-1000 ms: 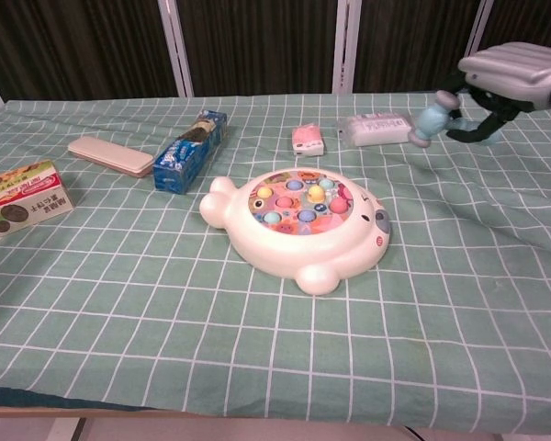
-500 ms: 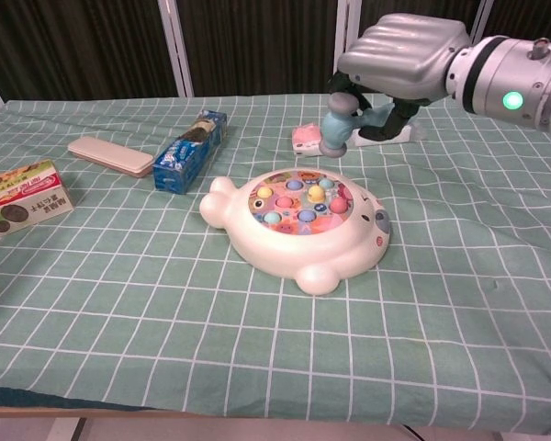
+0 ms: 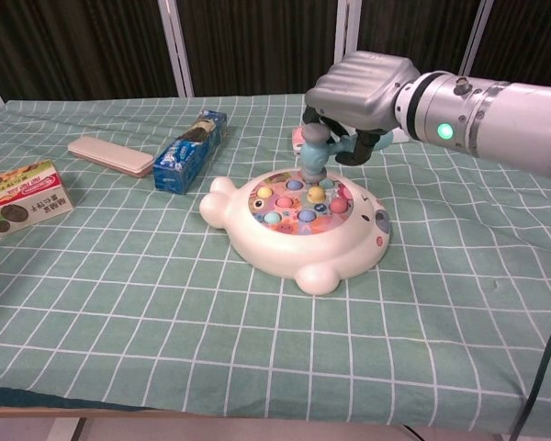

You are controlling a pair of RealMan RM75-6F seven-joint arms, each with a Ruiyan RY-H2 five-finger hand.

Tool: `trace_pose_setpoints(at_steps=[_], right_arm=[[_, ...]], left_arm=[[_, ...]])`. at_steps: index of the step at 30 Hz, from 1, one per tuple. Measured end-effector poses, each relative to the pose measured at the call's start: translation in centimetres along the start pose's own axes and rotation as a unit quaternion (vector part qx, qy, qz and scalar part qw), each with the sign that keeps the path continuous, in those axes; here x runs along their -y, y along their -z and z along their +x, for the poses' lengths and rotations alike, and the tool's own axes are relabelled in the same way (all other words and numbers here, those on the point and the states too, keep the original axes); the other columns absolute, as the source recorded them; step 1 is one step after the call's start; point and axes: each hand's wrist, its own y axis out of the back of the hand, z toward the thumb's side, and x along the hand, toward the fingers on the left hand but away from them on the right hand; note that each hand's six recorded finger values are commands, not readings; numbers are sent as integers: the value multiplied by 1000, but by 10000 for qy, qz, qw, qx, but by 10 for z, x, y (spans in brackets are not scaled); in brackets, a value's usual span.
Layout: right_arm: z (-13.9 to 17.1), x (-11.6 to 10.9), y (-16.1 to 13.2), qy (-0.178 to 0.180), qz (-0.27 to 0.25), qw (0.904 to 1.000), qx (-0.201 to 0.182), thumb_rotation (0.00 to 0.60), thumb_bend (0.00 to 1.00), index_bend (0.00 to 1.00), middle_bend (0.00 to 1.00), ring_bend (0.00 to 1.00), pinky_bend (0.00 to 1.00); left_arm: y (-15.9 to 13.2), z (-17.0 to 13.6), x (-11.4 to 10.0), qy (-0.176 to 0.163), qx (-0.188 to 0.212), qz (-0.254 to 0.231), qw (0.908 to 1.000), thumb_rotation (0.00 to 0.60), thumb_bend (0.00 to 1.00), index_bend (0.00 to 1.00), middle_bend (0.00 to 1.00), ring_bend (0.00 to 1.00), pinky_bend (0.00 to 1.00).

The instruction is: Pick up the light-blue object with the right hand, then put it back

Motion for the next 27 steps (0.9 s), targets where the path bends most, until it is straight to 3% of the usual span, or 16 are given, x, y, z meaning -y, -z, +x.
trace_pose_setpoints(at_steps=[9,16,27], right_arm=[[-1,14,-7,-157,51,9999,-40,600,511,1000,780,869,933],[1,11,-4,-118,-11,9999,6,600,511,1000,780,869,933],[36,11,24,-97,-392,9992,4,600,511,1000,780,869,933]], left_arm=[[0,0,0,-4,12,-1,10000,600,406,0,0,3,97],[0,-1,-1,-29,20,-4,10000,600,406,0,0,3,98],[-2,-1,0,-24,32,39,10000,600,406,0,0,4,97]])
